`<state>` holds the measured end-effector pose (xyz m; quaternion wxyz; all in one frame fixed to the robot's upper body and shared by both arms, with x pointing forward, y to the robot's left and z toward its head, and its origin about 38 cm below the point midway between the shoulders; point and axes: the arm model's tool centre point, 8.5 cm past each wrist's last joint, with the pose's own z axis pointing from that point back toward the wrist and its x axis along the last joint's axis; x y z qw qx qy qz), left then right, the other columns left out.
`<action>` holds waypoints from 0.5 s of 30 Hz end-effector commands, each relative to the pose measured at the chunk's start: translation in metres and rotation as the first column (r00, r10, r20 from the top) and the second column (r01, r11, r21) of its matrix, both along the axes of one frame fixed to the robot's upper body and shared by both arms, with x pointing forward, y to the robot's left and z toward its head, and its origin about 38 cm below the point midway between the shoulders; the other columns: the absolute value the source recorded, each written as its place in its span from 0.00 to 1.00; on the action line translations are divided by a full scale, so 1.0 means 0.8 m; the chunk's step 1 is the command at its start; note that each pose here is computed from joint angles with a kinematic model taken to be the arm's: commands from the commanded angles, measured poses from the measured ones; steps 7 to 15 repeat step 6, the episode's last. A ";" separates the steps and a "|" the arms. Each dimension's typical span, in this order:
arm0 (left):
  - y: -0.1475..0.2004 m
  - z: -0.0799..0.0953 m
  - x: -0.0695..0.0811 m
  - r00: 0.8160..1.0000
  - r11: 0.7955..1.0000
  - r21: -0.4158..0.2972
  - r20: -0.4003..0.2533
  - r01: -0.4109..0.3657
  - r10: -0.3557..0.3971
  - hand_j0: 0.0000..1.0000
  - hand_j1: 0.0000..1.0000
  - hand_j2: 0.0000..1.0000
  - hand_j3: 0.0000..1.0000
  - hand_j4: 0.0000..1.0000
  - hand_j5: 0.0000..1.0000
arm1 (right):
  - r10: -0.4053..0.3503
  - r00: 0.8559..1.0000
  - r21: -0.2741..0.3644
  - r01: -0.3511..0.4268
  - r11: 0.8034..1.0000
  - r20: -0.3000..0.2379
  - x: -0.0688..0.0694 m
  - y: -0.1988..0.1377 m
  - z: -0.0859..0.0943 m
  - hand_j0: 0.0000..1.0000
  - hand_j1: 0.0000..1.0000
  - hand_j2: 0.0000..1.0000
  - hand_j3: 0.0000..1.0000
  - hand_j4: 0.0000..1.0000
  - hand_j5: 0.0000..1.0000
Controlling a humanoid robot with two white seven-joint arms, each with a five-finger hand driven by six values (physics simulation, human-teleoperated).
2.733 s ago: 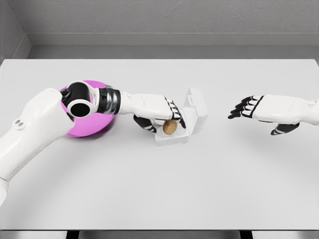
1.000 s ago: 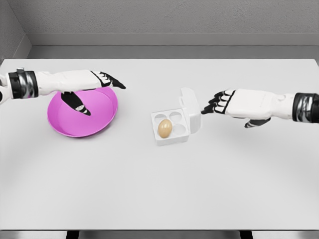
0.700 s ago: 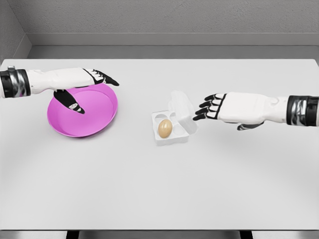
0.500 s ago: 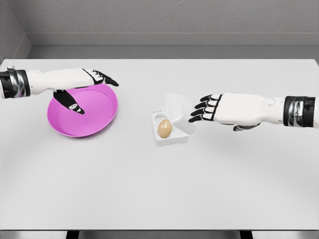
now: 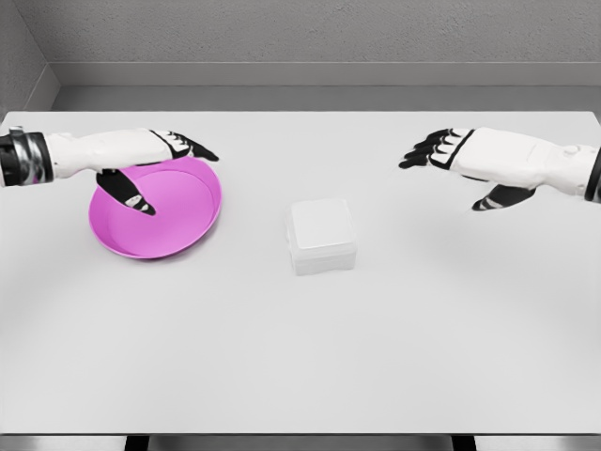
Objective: Pack egg into the box and close the box lid
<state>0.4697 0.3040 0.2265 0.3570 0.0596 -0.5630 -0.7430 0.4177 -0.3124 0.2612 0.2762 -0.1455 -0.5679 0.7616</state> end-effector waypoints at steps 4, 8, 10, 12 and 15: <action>0.007 -0.001 0.003 1.000 1.000 -0.007 -0.007 -0.021 0.021 1.00 1.00 1.00 1.00 1.00 1.00 | -0.016 1.000 0.027 0.016 1.000 -0.008 0.002 -0.006 0.004 1.00 1.00 1.00 1.00 1.00 1.00; 0.008 -0.001 0.003 1.000 1.000 -0.007 -0.006 -0.022 0.022 1.00 1.00 1.00 1.00 1.00 1.00 | -0.016 1.000 0.027 0.016 1.000 -0.008 0.002 -0.006 0.004 1.00 1.00 1.00 1.00 1.00 1.00; 0.008 -0.001 0.003 1.000 1.000 -0.007 -0.006 -0.022 0.022 1.00 1.00 1.00 1.00 1.00 1.00 | -0.016 1.000 0.027 0.016 1.000 -0.008 0.002 -0.006 0.004 1.00 1.00 1.00 1.00 1.00 1.00; 0.008 -0.001 0.003 1.000 1.000 -0.007 -0.006 -0.022 0.022 1.00 1.00 1.00 1.00 1.00 1.00 | -0.016 1.000 0.027 0.016 1.000 -0.008 0.002 -0.006 0.004 1.00 1.00 1.00 1.00 1.00 1.00; 0.008 -0.001 0.003 1.000 1.000 -0.007 -0.006 -0.022 0.022 1.00 1.00 1.00 1.00 1.00 1.00 | -0.016 1.000 0.027 0.016 1.000 -0.008 0.002 -0.006 0.004 1.00 1.00 1.00 1.00 1.00 1.00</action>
